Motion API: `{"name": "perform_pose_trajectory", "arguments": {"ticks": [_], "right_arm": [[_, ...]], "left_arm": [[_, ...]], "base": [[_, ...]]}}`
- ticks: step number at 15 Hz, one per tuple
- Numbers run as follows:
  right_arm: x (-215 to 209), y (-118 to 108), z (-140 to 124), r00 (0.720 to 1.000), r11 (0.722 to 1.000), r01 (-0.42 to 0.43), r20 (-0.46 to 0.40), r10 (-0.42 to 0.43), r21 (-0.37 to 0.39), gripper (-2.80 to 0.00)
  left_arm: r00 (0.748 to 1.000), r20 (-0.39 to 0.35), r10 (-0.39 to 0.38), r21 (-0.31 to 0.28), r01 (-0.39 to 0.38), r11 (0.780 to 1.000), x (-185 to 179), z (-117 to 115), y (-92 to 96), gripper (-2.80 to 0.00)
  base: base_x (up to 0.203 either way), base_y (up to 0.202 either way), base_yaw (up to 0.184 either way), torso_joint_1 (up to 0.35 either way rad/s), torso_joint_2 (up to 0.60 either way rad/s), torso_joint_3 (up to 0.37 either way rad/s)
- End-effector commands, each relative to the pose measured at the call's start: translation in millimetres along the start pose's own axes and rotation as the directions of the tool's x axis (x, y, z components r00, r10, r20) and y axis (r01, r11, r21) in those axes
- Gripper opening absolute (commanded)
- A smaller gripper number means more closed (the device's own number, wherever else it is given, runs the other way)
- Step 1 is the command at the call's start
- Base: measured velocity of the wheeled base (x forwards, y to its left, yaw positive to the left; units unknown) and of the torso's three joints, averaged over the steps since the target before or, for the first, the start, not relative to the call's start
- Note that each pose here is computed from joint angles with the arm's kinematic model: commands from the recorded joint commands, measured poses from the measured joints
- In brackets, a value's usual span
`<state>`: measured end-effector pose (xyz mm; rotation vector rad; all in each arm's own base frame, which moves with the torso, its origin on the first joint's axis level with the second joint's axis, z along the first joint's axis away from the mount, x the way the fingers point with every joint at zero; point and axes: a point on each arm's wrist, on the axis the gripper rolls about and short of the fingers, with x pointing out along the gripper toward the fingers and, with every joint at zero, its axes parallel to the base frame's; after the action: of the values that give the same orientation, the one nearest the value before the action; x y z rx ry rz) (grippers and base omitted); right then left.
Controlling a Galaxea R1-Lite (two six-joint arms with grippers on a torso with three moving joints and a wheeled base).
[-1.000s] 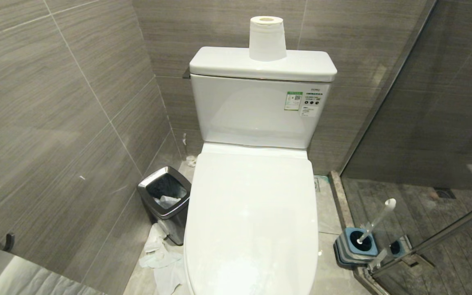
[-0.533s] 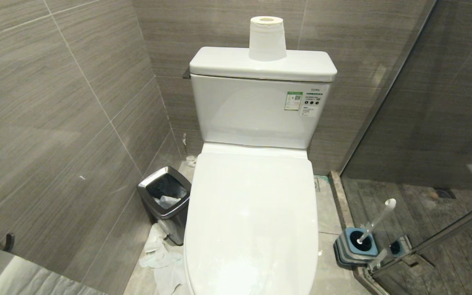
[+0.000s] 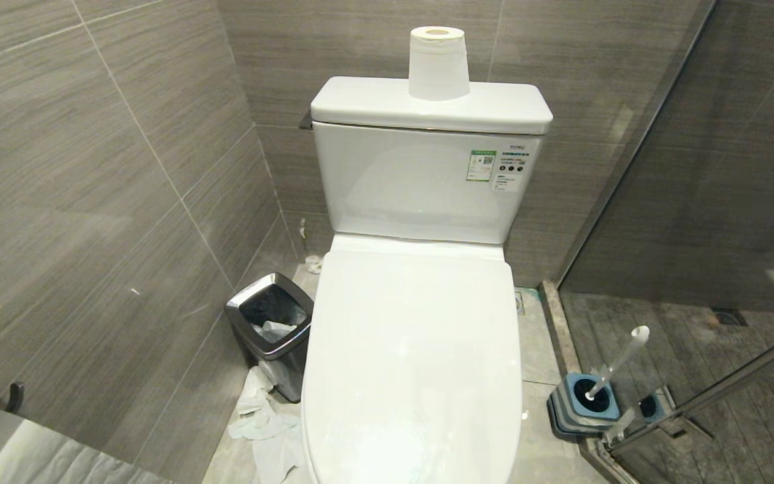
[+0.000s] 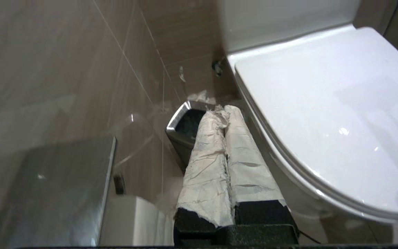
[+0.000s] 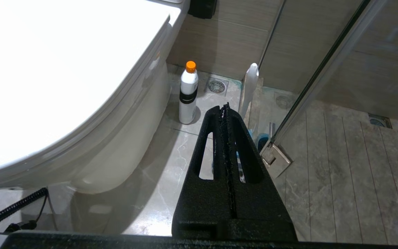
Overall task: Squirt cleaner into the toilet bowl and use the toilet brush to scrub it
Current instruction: Use the left hand to lift the toilet lid slightly
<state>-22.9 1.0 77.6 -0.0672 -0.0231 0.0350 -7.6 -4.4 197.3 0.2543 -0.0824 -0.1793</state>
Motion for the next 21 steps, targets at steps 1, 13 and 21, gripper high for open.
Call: {"name": "perform_pose_trajectory", "arguments": {"ticks": [1,13,21], "right_arm": [[0.8,0.2,-3.4,1.000,1.000,-0.002,-0.011,0.002,0.000,-2.80],[0.9,0.2,-3.8,1.000,1.000,-0.002,-0.013,0.002,0.000,-2.80],[0.8,0.2,-3.4,1.000,1.000,-0.002,-0.011,0.002,0.000,-2.80]], "left_arm": [[0.998,-0.064,-0.015,-0.013,0.014,1.000,34.0,11.4,9.8,-2.80],[0.993,-0.117,-0.027,0.003,0.028,1.000,171.5,37.6,44.4,-2.80],[0.960,-0.244,-0.138,0.018,0.147,0.989,240.8,13.7,34.1,-2.80]], "base": [[0.000,0.000,0.000,0.000,0.00,0.000],[0.000,0.000,0.000,0.000,0.00,0.000],[0.000,0.000,0.000,0.000,0.00,0.000]]}}
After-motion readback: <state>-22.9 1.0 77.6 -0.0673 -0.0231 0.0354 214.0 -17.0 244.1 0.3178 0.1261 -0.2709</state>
